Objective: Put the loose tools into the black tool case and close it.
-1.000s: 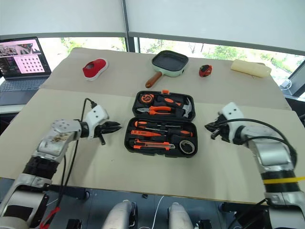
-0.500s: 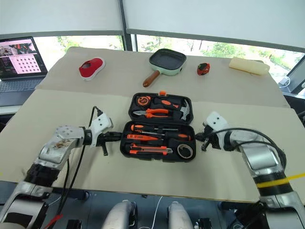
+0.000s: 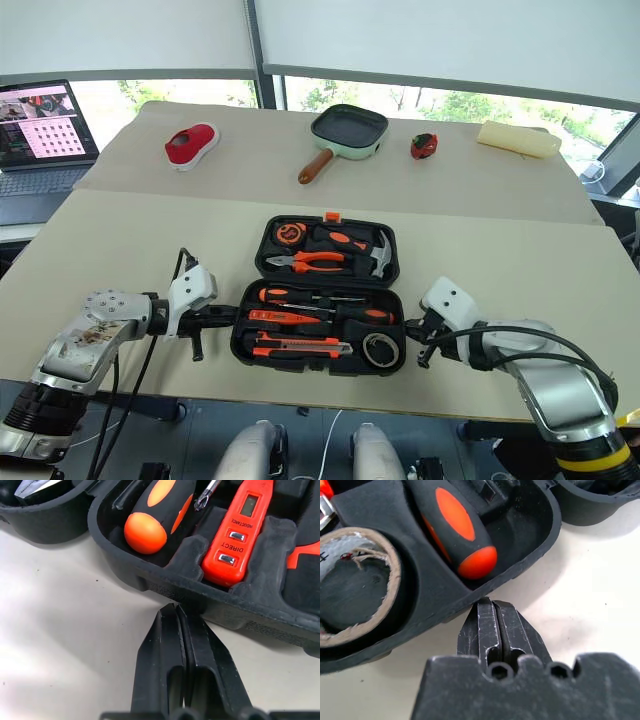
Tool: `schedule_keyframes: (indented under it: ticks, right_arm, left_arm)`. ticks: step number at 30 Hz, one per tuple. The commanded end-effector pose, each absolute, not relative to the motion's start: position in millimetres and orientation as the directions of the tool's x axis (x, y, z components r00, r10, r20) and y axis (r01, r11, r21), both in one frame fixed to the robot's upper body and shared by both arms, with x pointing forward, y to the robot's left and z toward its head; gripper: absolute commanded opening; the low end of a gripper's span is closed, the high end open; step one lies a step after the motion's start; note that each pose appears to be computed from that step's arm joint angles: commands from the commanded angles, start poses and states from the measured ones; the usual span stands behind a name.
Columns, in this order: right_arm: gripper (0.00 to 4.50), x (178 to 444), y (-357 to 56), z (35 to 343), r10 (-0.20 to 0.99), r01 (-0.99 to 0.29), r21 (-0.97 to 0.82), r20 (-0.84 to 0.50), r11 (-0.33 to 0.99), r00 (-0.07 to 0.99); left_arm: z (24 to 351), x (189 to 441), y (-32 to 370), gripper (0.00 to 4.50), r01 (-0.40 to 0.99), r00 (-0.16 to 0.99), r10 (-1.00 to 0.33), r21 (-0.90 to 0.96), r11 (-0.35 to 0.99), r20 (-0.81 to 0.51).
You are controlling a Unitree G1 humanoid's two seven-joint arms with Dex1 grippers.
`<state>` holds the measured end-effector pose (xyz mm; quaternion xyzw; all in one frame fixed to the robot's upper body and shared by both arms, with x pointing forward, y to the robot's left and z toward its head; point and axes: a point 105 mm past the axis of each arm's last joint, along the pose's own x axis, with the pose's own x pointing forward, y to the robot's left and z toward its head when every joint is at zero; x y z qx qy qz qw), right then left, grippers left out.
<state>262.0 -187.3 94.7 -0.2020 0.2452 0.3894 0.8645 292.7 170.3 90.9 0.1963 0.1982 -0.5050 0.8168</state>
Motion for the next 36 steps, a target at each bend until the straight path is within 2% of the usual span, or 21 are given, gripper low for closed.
schedule_keyframes:
  ticks: [1,3,7,11,12,16,19,22,23,26,30,32,36]
  right_arm:
    - [0.57,266,-220,114,0.488,-0.683,-0.187,-0.57,0.706,0.661]
    - [1.01,271,-231,122,0.469,-0.645,-0.164,-0.558,0.746,0.684]
    - [2.51,290,-226,140,0.501,-0.598,-0.055,-0.487,0.8,0.715]
    - [3.69,322,-211,157,0.506,-0.537,0.049,-0.414,0.842,0.757]
    - [4.03,330,-209,159,0.499,-0.516,0.077,-0.408,0.853,0.765]
    - [4.03,355,-191,163,0.521,-0.484,0.199,-0.396,0.852,0.756]
    - [4.03,369,-179,157,0.516,-0.47,0.215,-0.418,0.856,0.748]
    - [3.38,377,-175,148,0.503,-0.455,0.22,-0.447,0.863,0.74]
    - [2.96,379,-174,147,0.503,-0.452,0.224,-0.449,0.864,0.738]
    - [2.0,384,-174,142,0.49,-0.432,0.233,-0.46,0.871,0.741]
    - [0.48,386,-172,140,0.492,-0.419,0.257,-0.454,0.871,0.743]
    - [0.02,385,-171,141,0.497,-0.415,0.273,-0.444,0.868,0.746]
    - [0.02,385,-167,146,0.505,-0.417,0.289,-0.411,0.862,0.759]
  left_arm:
    - [93,296,203,0.73,0.858,0.458,-0.695,0.071,0.509,-0.554]
    - [102,301,211,1.4,0.832,0.48,-0.694,0.029,0.554,-0.536]
    - [121,326,208,2.88,0.744,0.552,-0.692,-0.099,0.661,-0.465]
    - [133,353,192,4.12,0.621,0.581,-0.678,-0.292,0.727,-0.451]
    - [136,358,187,4.21,0.602,0.586,-0.674,-0.316,0.733,-0.449]
    - [144,382,169,4.21,0.521,0.615,-0.655,-0.397,0.756,-0.439]
    - [145,393,157,4.21,0.522,0.625,-0.643,-0.374,0.766,-0.443]
    - [144,400,147,3.54,0.51,0.639,-0.64,-0.387,0.768,-0.427]
    - [145,401,145,3.06,0.506,0.641,-0.642,-0.396,0.766,-0.421]
    - [145,405,142,2.09,0.495,0.652,-0.637,-0.406,0.768,-0.411]
    - [148,402,137,0.57,0.498,0.645,-0.663,-0.45,0.742,-0.38]
    - [149,400,136,0.01,0.507,0.64,-0.674,-0.456,0.732,-0.37]
    - [148,394,132,0.01,0.538,0.628,-0.698,-0.456,0.709,-0.345]
